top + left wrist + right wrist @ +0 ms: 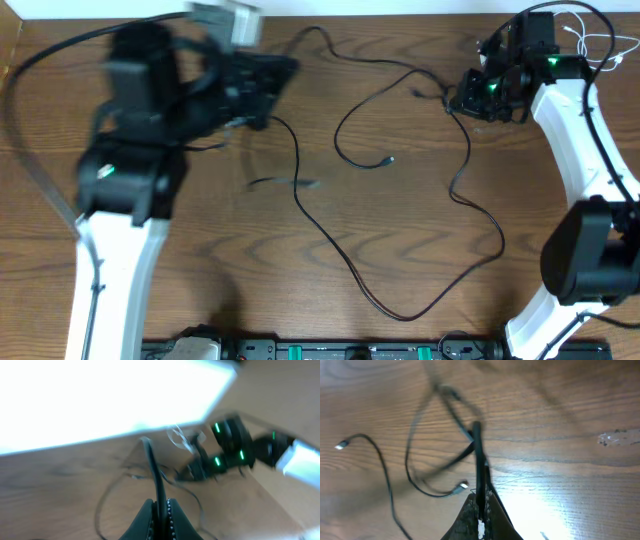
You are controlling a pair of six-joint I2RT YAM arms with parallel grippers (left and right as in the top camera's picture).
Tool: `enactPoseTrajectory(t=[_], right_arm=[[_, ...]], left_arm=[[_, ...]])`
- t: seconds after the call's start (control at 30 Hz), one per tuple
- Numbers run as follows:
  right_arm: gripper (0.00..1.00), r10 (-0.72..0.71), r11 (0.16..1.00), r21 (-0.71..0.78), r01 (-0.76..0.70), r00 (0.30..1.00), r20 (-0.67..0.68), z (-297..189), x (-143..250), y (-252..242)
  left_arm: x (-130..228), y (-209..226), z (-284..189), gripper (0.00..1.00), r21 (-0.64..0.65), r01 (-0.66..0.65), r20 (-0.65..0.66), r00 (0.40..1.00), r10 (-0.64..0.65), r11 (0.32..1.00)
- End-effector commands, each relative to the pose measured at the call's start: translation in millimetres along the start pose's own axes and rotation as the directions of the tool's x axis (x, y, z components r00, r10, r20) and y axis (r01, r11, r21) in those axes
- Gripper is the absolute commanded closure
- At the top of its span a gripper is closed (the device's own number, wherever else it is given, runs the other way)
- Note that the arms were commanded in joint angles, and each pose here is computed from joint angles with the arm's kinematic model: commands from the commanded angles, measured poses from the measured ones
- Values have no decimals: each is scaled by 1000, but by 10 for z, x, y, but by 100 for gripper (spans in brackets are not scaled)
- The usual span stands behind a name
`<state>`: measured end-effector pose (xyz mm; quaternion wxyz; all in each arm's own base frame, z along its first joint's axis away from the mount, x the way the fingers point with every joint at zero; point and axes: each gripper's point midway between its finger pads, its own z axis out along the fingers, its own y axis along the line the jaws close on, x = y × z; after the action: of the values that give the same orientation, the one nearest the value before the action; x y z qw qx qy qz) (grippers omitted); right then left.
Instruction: Untangle cables
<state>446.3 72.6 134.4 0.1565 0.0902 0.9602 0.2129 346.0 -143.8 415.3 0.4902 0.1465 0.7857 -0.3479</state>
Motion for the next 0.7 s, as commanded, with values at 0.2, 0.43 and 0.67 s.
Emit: enactPoseTrajectory(t=[0.2,0.43,0.67], right_arm=[[99,71,995,81,-62,992,-108,499,146,-358],[99,106,982,171,-81,985,-137,666,224,-577],[99,-28,995,88,44,984,-173,721,283,-353]], left_arm=[[-406,528,-904,93,-184,111,211,975,-71,977],[-402,945,-1251,93,-298,214,272,953,-132,930],[-270,912,-1111,93,-276,213,211,965,-157,937]])
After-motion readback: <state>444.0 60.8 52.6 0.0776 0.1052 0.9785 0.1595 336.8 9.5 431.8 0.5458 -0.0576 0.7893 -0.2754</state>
